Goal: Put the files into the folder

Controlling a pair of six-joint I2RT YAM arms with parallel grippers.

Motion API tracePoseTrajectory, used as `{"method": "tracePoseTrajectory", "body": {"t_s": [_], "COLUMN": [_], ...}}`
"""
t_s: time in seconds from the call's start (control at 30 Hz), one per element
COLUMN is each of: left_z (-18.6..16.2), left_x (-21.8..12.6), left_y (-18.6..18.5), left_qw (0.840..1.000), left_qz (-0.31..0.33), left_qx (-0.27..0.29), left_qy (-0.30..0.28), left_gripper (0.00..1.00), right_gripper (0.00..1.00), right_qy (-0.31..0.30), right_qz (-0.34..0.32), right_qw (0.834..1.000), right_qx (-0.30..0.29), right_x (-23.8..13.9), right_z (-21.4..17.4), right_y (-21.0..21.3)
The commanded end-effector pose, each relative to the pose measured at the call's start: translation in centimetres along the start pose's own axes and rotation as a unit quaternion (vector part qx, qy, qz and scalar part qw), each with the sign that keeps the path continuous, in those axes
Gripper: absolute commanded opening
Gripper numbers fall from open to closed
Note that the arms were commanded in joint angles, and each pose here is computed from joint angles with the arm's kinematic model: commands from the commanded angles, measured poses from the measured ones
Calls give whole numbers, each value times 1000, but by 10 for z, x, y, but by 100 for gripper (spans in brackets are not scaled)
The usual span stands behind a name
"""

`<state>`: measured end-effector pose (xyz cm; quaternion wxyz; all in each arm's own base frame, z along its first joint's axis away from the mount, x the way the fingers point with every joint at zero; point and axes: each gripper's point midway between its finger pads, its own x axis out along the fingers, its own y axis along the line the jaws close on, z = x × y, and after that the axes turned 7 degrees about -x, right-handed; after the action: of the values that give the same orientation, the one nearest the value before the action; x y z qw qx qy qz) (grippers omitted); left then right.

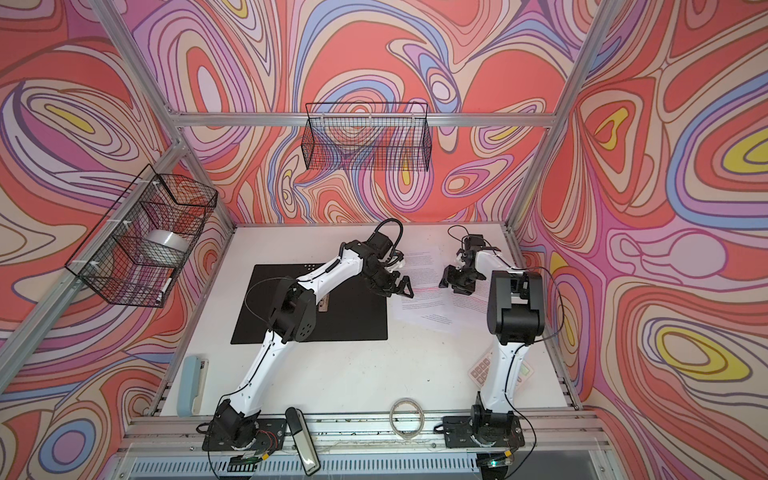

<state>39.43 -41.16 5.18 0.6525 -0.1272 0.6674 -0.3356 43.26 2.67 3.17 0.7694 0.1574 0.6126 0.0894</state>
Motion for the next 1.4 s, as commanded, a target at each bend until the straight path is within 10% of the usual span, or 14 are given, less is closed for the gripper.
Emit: {"method": "tracePoseTrajectory", "body": {"t_s": [0.0, 0.7, 1.13, 1.37], "left_z": [-10, -9, -3, 20], "left_x": [18, 36, 8, -72], "left_y": [7, 3, -22, -55], "left_qw": [999, 997, 998, 996], "left_qz": [-2, -46, -62, -73], "left_qx": [-21, -34, -9, 28], "left_qy": [30, 50, 30, -49], "left_gripper": [100, 100, 100, 100], "right_gripper": [61, 57, 16, 4], "right_qy": [20, 33, 8, -33], "right_qz": [27, 109, 103, 132], "right_qw": [999, 993, 995, 990], "right_qx": [-2, 4, -6, -16], "right_x": [6, 1, -15, -46], "right_z": [-5, -11, -4, 8], "right_y": [6, 35, 39, 60]}}
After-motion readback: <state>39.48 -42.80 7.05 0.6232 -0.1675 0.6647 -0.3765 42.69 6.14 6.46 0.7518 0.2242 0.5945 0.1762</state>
